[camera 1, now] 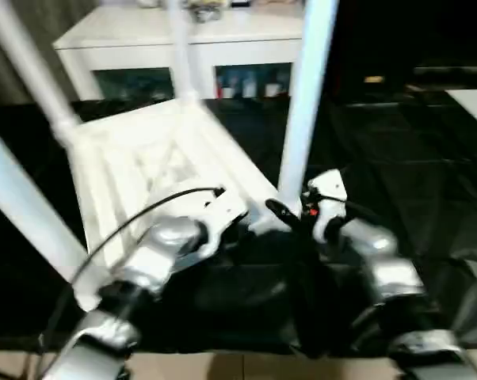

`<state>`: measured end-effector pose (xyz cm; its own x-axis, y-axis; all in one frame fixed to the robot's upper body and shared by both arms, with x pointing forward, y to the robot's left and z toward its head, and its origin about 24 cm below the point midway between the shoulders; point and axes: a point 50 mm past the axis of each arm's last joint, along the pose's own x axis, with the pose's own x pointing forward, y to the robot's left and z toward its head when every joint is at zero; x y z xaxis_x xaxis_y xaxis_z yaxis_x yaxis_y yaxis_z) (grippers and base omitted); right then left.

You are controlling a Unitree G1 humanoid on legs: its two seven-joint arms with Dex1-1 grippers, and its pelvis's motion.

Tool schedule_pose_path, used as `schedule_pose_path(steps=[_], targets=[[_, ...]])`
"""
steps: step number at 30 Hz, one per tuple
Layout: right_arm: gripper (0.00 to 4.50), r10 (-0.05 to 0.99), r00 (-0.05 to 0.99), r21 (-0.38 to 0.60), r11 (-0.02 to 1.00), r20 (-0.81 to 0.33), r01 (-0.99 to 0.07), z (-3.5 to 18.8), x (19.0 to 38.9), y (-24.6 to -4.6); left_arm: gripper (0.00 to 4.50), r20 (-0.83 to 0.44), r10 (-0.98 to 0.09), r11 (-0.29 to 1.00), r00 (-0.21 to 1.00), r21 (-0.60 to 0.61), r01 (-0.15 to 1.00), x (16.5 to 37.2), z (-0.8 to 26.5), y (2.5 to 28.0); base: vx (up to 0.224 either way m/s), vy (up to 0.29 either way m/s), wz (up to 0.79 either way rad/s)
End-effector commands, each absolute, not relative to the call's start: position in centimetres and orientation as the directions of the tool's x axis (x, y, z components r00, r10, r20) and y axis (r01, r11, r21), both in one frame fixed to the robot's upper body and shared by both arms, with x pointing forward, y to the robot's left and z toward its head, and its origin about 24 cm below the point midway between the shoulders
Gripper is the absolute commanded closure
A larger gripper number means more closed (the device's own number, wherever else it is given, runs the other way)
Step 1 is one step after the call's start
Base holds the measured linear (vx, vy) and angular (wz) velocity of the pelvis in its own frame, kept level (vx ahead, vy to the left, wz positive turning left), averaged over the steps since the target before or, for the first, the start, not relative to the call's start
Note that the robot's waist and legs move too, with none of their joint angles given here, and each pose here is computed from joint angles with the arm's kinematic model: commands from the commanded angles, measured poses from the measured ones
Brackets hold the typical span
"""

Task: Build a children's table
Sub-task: Rotate leg to tighten

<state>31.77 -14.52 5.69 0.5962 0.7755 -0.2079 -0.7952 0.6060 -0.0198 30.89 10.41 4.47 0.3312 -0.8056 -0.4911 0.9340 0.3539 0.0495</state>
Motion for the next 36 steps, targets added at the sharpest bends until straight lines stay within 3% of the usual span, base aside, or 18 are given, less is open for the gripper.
schedule_pose_path(steps=[1,6,12,13,23,29,33,36], targets=[[0.76,0.855,0.464,0.002,0.477,-0.23,-0.879,5.8,30.6,-14.4,4.5,-0.473,-0.848,0.276,0.241,-0.005,0.961,29.9,4.3,10.3,0.0,0.0,0.0],[0.76,0.892,0.346,0.023,0.368,-0.291,-0.93,5.7,29.8,-15.1,4.5,-0.478,-0.849,0.259,0.225,-0.005,0.966,29.9,4.7,11.2,0.0,0.0,0.0],[0.76,0.88,0.352,0.019,0.377,-0.318,-0.926,5.3,30.3,-15.1,4.5,-0.489,-0.84,0.271,0.236,-0.001,0.963,30.0,4.7,11.9,0.0,0.0,0.0],[1.03,0.878,0.358,0.027,0.386,-0.32,-0.922,5.3,30.5,-15.1,4.5,-0.492,-0.837,0.275,0.238,-0.004,0.961,30.0,4.6,12.1,0.0,0.0,0.0],[1.8,0.853,0.33,-0.018,0.354,-0.405,-0.935,4.3,30.6,-15.2,4.5,-0.504,-0.829,0.287,0.243,-0.01,0.958,30.0,4.5,12.5,0.0,0.0,0.0],[1.91,0.847,0.337,-0.018,0.362,-0.41,-0.932,3.8,30.5,-15.1,4.5,-0.518,-0.823,0.284,0.232,-0.022,0.958,29.8,4.1,12.4,0.0,0.0,0.0],[1.91,0.79,0.475,-0.014,0.51,-0.387,-0.86,2.9,31.1,-14.5,4.5,-0.529,-0.79,0.368,0.31,-0.004,0.93,30.5,3.7,11.8,0.0,0.0,0.0],[1.92,0.724,0.6,0.065,0.655,-0.34,-0.753,2.3,31.6,-13.3,4.5,-0.514,-0.73,0.519,0.451,0.013,0.855,32.0,3.7,10.6,0.0,0.0,0.0]])
